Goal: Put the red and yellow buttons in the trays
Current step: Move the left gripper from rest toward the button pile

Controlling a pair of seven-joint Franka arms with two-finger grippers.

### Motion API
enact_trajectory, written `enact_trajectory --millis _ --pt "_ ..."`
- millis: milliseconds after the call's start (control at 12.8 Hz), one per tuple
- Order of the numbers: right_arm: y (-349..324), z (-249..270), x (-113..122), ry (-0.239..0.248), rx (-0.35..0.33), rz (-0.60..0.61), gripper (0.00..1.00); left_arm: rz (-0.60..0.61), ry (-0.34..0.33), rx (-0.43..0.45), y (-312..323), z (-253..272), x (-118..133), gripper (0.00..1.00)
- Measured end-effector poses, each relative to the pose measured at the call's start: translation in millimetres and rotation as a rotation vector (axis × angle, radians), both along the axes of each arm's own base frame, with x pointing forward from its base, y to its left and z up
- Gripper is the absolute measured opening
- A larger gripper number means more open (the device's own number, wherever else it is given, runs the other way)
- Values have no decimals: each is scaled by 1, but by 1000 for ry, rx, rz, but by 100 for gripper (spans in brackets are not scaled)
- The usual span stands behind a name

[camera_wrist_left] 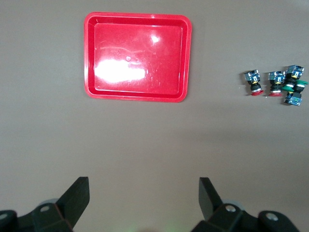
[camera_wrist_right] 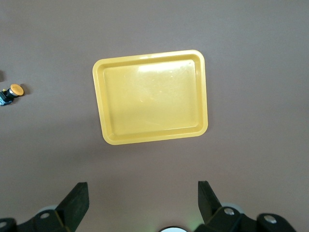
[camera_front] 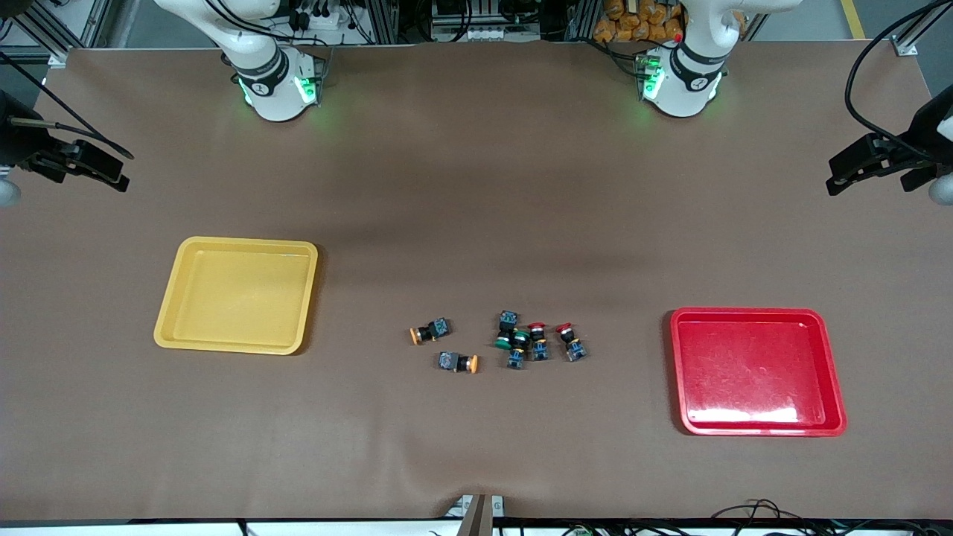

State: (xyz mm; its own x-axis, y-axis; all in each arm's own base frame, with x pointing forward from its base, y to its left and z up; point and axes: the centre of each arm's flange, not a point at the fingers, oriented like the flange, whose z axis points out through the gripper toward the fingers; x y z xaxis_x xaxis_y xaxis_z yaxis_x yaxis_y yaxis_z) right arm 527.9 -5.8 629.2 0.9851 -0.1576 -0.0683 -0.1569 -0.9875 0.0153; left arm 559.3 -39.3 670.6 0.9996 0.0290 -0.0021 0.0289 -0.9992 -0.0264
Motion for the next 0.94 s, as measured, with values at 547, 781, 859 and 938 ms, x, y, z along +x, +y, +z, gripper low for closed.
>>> enact_trajectory --millis 547,781,859,938 --pt "5 0 0 0 0 10 100 -4 15 0 11 -6 1 100" --pt "6 0 0 3 0 11 100 -14 77 5 5 -40 13 100" --pt "5 -1 -1 6 0 10 100 -19 97 8 1 -58 24 100" --pt "5 -1 -1 7 0 9 100 -22 106 6 -5 -78 36 100"
